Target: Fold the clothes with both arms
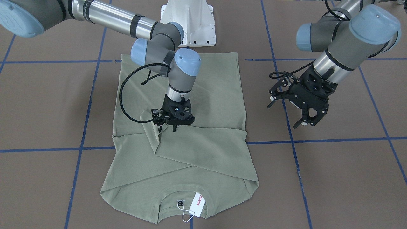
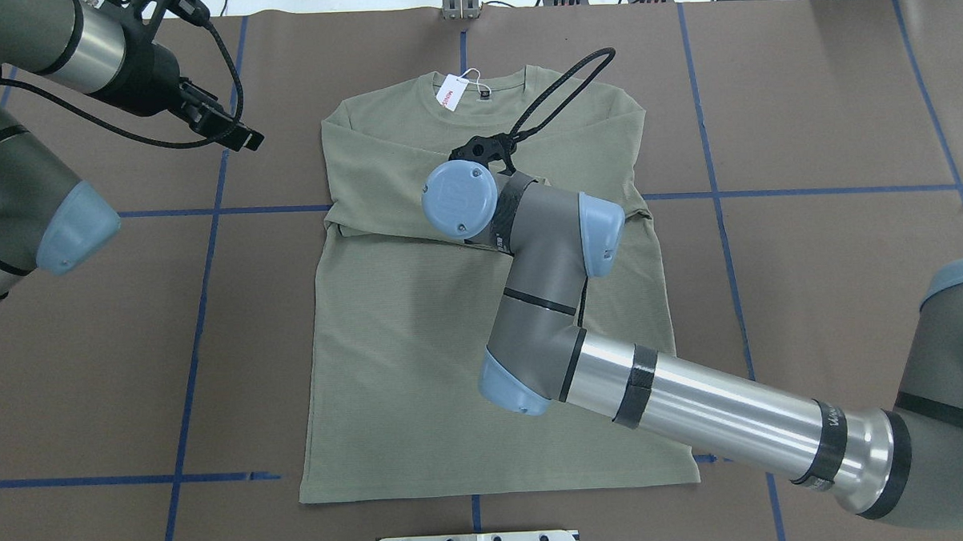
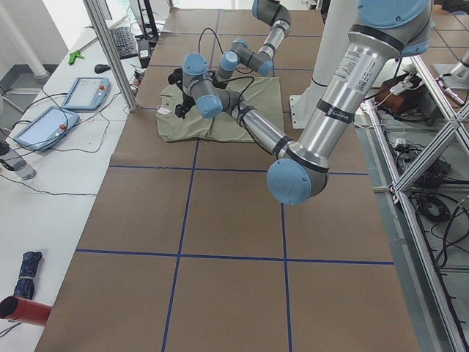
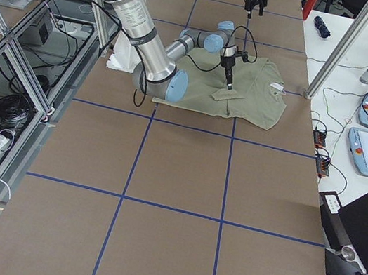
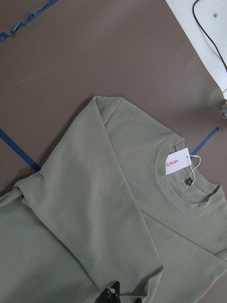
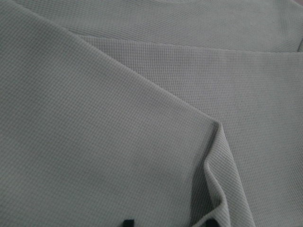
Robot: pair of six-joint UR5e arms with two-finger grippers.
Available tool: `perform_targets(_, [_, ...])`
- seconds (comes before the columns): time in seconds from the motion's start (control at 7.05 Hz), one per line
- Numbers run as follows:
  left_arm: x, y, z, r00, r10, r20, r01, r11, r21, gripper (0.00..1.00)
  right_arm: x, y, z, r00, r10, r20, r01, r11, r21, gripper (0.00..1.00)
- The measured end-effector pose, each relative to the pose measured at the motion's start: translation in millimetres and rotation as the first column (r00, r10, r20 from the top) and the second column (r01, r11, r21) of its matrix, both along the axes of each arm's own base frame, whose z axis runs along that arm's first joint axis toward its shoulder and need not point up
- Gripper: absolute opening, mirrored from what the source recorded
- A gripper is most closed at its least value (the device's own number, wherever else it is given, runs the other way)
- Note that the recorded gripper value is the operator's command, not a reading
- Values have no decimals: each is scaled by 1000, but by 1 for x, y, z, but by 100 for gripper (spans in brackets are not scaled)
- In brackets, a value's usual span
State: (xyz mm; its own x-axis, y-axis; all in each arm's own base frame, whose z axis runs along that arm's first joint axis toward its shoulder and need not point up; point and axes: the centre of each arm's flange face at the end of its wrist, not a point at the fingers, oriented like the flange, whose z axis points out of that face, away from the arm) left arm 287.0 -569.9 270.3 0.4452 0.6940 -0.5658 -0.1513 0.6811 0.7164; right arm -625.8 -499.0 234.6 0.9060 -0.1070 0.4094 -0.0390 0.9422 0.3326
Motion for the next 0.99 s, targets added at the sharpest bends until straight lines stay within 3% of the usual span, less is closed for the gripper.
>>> perform_targets(0.71, [2,-1,3,1000,0,-2,0,1000,0,100,3,2,1,1000,-15,-1,15,1000,2,55])
perform_targets(0.85, [2,-1,3,1000,0,-2,0,1000,1,100,4,3,6,1000,-16,-6,16,1000,-1,50])
perform_targets(0.99, [2,-1,3,1000,0,-2,0,1000,1,100,6,4,7,1000,-16,-10,16,1000,-4,39])
